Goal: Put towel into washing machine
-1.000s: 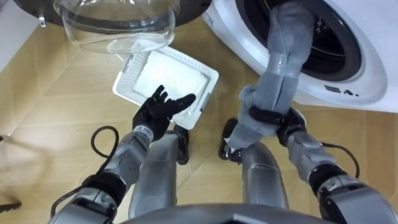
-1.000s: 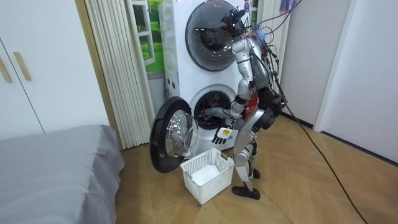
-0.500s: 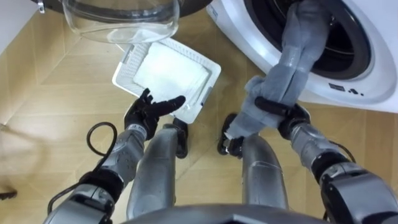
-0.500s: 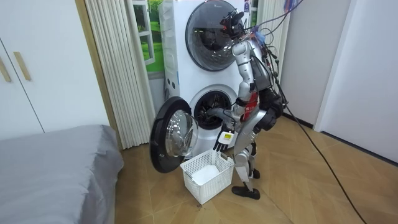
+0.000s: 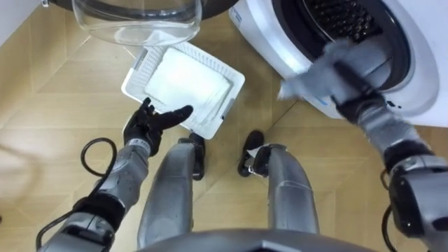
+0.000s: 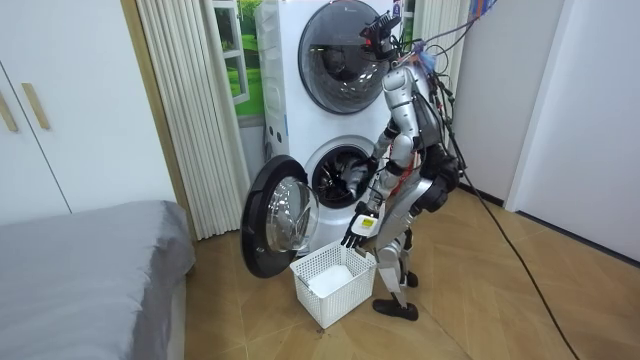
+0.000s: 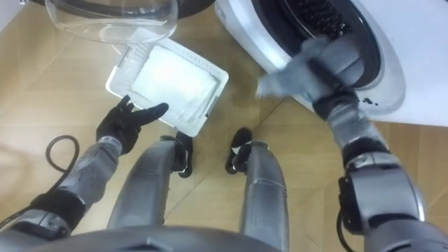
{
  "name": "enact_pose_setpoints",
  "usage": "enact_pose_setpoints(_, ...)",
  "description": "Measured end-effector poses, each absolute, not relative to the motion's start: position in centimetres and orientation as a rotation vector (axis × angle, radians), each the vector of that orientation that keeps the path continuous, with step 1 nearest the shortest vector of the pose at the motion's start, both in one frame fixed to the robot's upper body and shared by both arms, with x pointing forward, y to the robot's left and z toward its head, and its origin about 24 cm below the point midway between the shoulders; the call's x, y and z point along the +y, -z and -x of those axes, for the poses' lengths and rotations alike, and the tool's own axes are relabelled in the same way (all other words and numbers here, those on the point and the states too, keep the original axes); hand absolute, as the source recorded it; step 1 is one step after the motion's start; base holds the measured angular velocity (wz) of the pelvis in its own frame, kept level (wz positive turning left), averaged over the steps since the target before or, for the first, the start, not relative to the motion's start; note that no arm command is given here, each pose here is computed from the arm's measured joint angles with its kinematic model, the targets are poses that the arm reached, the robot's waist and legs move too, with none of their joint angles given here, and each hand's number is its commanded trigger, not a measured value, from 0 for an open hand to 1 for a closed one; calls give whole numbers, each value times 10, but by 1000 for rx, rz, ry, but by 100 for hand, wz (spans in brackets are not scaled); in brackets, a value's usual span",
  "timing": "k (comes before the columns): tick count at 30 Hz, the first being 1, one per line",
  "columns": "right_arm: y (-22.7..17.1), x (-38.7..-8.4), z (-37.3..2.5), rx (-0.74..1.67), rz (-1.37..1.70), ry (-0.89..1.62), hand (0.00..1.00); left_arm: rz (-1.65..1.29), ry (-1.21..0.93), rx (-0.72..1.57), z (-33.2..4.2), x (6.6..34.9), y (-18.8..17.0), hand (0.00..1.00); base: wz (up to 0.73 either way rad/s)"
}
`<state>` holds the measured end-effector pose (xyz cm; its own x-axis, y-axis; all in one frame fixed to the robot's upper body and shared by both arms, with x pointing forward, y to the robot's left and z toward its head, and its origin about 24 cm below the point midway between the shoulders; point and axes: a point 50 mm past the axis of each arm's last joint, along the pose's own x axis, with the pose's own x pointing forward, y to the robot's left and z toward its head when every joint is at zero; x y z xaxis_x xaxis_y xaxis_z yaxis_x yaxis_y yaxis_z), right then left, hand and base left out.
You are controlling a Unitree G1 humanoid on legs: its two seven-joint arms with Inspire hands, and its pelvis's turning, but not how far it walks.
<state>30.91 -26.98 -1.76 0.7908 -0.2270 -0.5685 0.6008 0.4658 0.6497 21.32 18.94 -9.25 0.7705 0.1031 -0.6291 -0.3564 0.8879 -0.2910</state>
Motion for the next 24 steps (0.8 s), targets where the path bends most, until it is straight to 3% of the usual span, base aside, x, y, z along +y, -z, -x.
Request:
enact_pose_setpoints(4, 3, -271, -320, 394, -1150, 548, 100, 424, -284, 641, -209, 190, 92, 0, 16)
enact_pose_setpoints(5, 2, -271, -321, 396, -1160, 554, 3, 422, -288, 641, -209, 191, 92, 0, 12)
enact_pose_setpoints(24, -4, -285, -320, 366, -1350, 706, 0, 398, -278, 578, -218, 184, 83, 0, 4)
